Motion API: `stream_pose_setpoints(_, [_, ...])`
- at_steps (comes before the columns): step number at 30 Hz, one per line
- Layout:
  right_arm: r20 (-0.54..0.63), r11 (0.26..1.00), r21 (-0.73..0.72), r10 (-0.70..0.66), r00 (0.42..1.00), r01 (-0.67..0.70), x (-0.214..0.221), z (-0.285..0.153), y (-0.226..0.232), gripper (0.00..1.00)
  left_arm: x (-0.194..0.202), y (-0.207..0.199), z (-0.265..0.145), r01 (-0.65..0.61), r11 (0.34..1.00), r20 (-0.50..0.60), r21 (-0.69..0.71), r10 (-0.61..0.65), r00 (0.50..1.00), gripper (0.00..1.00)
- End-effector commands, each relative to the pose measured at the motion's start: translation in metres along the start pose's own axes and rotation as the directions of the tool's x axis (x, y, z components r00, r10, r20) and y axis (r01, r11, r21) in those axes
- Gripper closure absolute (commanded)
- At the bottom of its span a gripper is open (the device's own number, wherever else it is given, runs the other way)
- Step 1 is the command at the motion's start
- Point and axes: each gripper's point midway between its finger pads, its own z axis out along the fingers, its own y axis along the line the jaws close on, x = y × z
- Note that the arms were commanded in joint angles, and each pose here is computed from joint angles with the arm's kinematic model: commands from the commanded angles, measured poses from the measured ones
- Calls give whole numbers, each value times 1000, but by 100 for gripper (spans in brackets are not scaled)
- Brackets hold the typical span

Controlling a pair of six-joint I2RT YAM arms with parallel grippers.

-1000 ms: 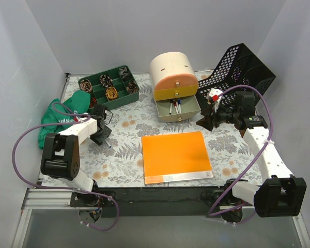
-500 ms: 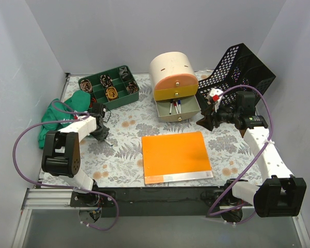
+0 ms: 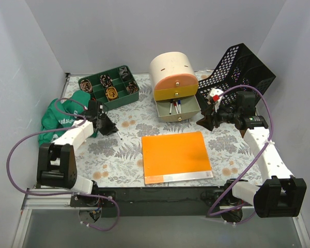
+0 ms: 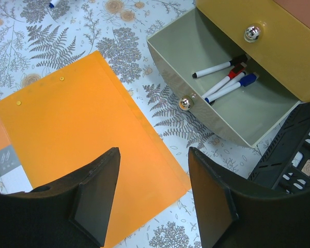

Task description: Organize the desk

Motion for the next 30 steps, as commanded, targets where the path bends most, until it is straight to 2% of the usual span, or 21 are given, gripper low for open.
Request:
stream_pose_setpoints(1, [25,999,14,-45,999,44,-7,-4,-2,36,5,-86,-57,-271,830,78,487,268,960,100])
stream_pose_setpoints(2, [24,999,12,-42,999,42,-7,-3,-1,36,18,-100,-71,-294,747,58,596,326,944,100])
stream_pose_setpoints(3, [26,999,15,-47,999,47,-8,-4,-2,36,16,-114,-79,-328,689,100,647,350,931,100])
stream_pose_setpoints(5, [25,999,16,-46,999,46,-7,-4,-2,36,20,-128,-79,-361,625,103,693,409,907,100])
stream_pose_setpoints(6, [24,999,15,-43,999,43,-7,-4,-1,36,23,-146,-91,-388,557,127,735,449,885,100])
stream_pose_setpoints(8, [21,999,15,-40,999,40,-6,-4,-2,36,29,-159,-85,-423,503,141,754,504,852,100])
stream_pose_setpoints(10, [21,999,17,-42,999,41,-6,-4,-2,36,36,-185,-93,-495,412,220,765,556,802,100])
stream_pose_setpoints(15, [19,999,23,-46,999,45,-6,-4,-4,36,51,-227,-87,-669,233,400,706,648,648,99])
stream_pose_setpoints(18, [17,999,17,-40,999,40,-4,-3,-3,36,56,-246,-80,-726,157,472,670,664,579,99])
stream_pose_setpoints(21, [16,999,17,-40,999,40,-4,-3,-4,36,63,-262,-73,-745,114,501,657,672,545,99])
stream_pose_setpoints(23, [15,999,18,-42,999,41,-3,-3,-4,36,61,-282,-78,-771,64,563,633,645,516,99])
stream_pose_setpoints(30, [9,999,20,-40,999,40,-1,-2,-5,36,59,-308,-67,-789,35,605,613,622,498,96])
